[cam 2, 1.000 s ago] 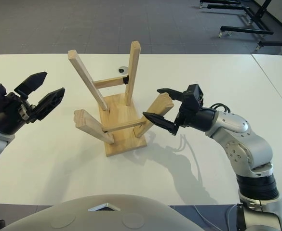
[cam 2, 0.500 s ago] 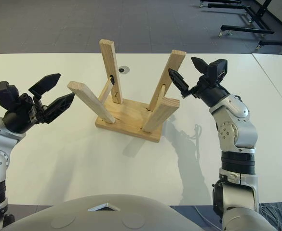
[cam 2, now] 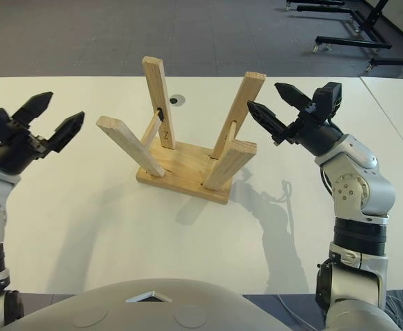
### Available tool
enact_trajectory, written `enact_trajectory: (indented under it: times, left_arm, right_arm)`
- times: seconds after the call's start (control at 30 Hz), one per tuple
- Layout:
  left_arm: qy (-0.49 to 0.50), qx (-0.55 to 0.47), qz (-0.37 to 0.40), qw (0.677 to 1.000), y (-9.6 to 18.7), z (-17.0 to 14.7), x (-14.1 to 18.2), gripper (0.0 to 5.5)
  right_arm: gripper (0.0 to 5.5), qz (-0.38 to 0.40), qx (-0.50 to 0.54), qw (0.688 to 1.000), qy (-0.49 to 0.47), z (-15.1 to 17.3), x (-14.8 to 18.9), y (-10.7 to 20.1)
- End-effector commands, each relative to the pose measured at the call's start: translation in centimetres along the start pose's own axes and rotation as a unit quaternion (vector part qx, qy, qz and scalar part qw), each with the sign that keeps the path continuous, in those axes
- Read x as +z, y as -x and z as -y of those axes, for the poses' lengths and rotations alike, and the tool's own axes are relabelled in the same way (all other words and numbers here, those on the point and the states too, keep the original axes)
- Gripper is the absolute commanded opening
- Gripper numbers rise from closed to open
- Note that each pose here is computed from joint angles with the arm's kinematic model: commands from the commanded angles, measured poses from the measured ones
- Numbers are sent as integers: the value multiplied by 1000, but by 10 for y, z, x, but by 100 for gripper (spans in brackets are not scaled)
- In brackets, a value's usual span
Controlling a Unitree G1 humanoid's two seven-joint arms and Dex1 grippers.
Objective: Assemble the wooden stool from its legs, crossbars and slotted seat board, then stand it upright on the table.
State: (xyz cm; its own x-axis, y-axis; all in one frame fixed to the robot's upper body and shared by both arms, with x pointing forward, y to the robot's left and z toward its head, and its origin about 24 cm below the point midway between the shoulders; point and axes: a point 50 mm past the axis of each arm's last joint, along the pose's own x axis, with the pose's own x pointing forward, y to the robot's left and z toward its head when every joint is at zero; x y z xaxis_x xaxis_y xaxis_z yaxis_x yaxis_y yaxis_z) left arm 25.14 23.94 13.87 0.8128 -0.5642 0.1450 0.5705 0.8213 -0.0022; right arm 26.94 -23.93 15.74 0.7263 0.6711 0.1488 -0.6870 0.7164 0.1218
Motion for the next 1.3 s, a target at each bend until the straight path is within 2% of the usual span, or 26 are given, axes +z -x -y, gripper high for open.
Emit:
enact_trajectory:
  times: [0.03, 0.1, 0.2, 0.43, 0.47, 0.53, 0.63, 0.73, 0.8, 1.03, 1.1, 1.3]
  left_arm:
    - [23, -38, 17, 999, -24, 19, -7, 540]
    - [42, -84, 25, 995, -26, 36, -7, 540]
    - [56, -139, 11, 989, -14, 52, -5, 540]
    - [41, -101, -20, 994, 3, 36, -8, 540]
    - [32, -96, -30, 994, 5, 33, -9, 540]
    - [67, -172, -63, 981, 21, 41, -10, 540]
    - [67, -237, -153, 957, 39, 42, -20, 540]
    - [81, -275, -178, 941, 37, 42, -22, 540]
    - [80, -286, -187, 936, 25, 43, -31, 540]
    - [104, -275, -205, 934, 3, 41, -60, 540]
    - [113, -286, -215, 927, 2, 44, -66, 540]
    - [118, -301, -224, 920, 0, 54, -76, 452]
  right_arm:
    - [526, -41, 63, 997, 21, -6, 2, 16]
    - [526, -68, 81, 994, 27, -3, 3, 27]
    - [526, -87, 69, 993, 39, 9, 7, 37]
    - [526, -235, 106, 963, 78, 15, -24, 52]
    - [526, -258, 122, 955, 79, 14, -30, 53]
    - [526, -277, 154, 945, 81, 10, -37, 48]
    - [526, -286, 193, 935, 85, 1, -45, 41]
    - [526, -283, 213, 931, 86, -7, -51, 35]
    - [526, -278, 221, 931, 84, -11, -59, 30]
    - [526, -287, 250, 922, 73, -24, -91, 19]
    - [491, -286, 252, 922, 69, -25, -96, 19]
    - [389, -282, 254, 923, 67, -27, -101, 18]
